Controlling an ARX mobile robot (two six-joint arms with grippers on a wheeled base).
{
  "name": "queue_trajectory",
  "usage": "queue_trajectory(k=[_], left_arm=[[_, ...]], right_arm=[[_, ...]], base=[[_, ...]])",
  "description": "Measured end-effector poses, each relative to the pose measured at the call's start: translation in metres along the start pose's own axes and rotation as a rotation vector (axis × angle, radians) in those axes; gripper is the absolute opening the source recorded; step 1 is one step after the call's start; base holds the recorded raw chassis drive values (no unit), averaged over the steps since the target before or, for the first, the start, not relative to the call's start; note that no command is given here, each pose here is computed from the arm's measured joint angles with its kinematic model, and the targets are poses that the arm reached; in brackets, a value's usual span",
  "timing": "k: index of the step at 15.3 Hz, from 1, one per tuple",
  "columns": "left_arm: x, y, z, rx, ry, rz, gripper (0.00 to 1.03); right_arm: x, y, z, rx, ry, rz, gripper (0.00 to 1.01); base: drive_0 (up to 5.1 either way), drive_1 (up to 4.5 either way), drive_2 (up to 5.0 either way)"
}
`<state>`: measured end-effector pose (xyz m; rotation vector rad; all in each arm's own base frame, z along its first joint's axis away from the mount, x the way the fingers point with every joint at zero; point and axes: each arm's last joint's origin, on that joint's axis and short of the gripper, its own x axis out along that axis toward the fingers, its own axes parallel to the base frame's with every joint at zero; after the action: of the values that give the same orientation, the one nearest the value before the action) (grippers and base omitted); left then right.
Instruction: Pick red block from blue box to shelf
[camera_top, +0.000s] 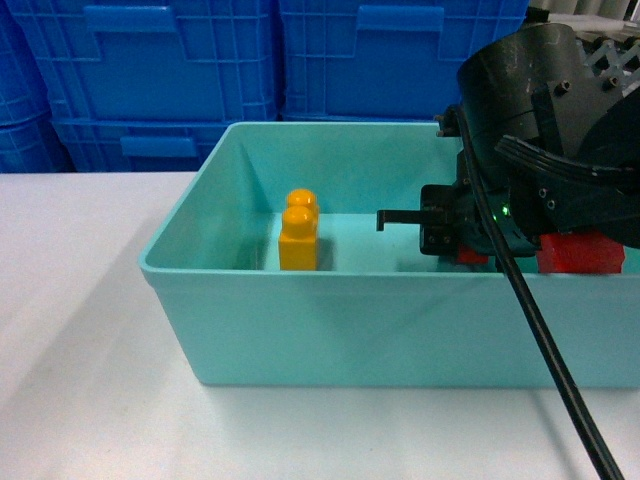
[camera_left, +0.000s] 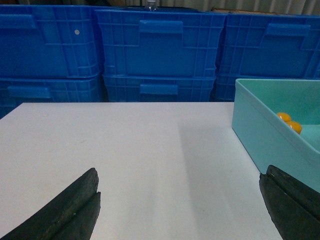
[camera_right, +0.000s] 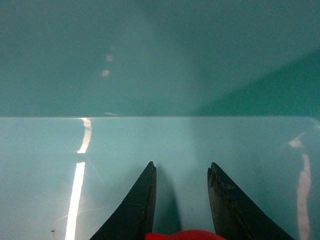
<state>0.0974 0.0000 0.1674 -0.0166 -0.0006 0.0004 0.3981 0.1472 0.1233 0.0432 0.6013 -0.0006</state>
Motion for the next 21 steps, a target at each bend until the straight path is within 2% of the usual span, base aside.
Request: queue_trajectory(k=[2, 3, 4, 6, 8, 9, 10, 11, 12, 14, 15, 17, 18, 19, 20, 21], left_arm=[[0.000, 0.000, 0.000, 0.000, 0.000, 0.000, 0.98], [0.000, 0.000, 0.000, 0.000, 0.000, 0.000, 0.98], [0.000, 0.000, 0.000, 0.000, 0.000, 0.000, 0.98], [0.000, 0.000, 0.000, 0.000, 0.000, 0.000, 0.98], [0.000, 0.000, 0.000, 0.000, -0.001, 0.000, 0.98], [0.000, 0.000, 0.000, 0.000, -0.001, 0.000, 0.98], [0.000, 0.000, 0.000, 0.000, 0.000, 0.000, 0.98], [0.000, 0.000, 0.000, 0.000, 0.000, 0.000, 0.98], [0.000, 0.000, 0.000, 0.000, 0.000, 0.000, 0.98], [0.000, 0.000, 0.000, 0.000, 0.000, 0.000, 0.98], [0.000, 0.000, 0.000, 0.000, 0.000, 0.000, 0.98], [0.000, 0.000, 0.000, 0.000, 0.000, 0.000, 0.98], [0.000, 0.000, 0.000, 0.000, 0.000, 0.000, 0.98], [0.000, 0.000, 0.000, 0.000, 0.000, 0.000, 0.98], [0.000, 0.000, 0.000, 0.000, 0.000, 0.000, 0.98], [0.000, 0.000, 0.000, 0.000, 0.000, 0.000, 0.98]], right_arm=[[-0.011, 0.003, -0.005, -0.025, -0.034, 0.087, 0.27], [-0.018, 0.002, -0.001, -0.029, -0.068, 0.134, 0.27], [-0.028, 0.003, 0.008, -0.030, -0.113, 0.177, 0.27], [-0.060, 0.000, 0.043, -0.032, -0.250, 0.250, 0.27], [-0.093, -0.019, 0.079, -0.017, -0.380, 0.260, 0.27], [-0.105, -0.032, 0.088, -0.020, -0.419, 0.253, 0.27], [-0.116, -0.046, 0.088, -0.032, -0.443, 0.251, 0.27], [-0.129, -0.062, 0.086, -0.053, -0.484, 0.241, 0.27], [-0.151, -0.086, 0.083, -0.070, -0.546, 0.225, 0.27], [-0.184, -0.127, 0.076, -0.082, -0.653, 0.135, 0.27], [-0.197, -0.142, 0.066, -0.085, -0.697, 0.079, 0.27], [-0.215, -0.162, 0.036, -0.073, -0.691, -0.003, 0.27], [-0.224, -0.169, 0.025, -0.050, -0.676, -0.020, 0.26], [-0.240, -0.177, 0.010, -0.003, -0.669, -0.044, 0.26], [-0.253, -0.182, -0.002, 0.029, -0.670, -0.060, 0.26], [-0.263, -0.183, -0.012, 0.045, -0.678, -0.058, 0.26]], base=[[0.0, 0.00, 0.0], [0.0, 0.00, 0.0], [0.0, 0.00, 0.0], [0.0, 0.00, 0.0], [0.0, 0.00, 0.0], [0.0, 0.00, 0.0], [0.0, 0.00, 0.0], [0.0, 0.00, 0.0], [0.0, 0.00, 0.0], [0.0, 0.00, 0.0], [0.0, 0.00, 0.0], [0.0, 0.00, 0.0], [0.0, 0.00, 0.0], [0.0, 0.00, 0.0], [0.0, 0.00, 0.0], [0.0, 0.00, 0.0]])
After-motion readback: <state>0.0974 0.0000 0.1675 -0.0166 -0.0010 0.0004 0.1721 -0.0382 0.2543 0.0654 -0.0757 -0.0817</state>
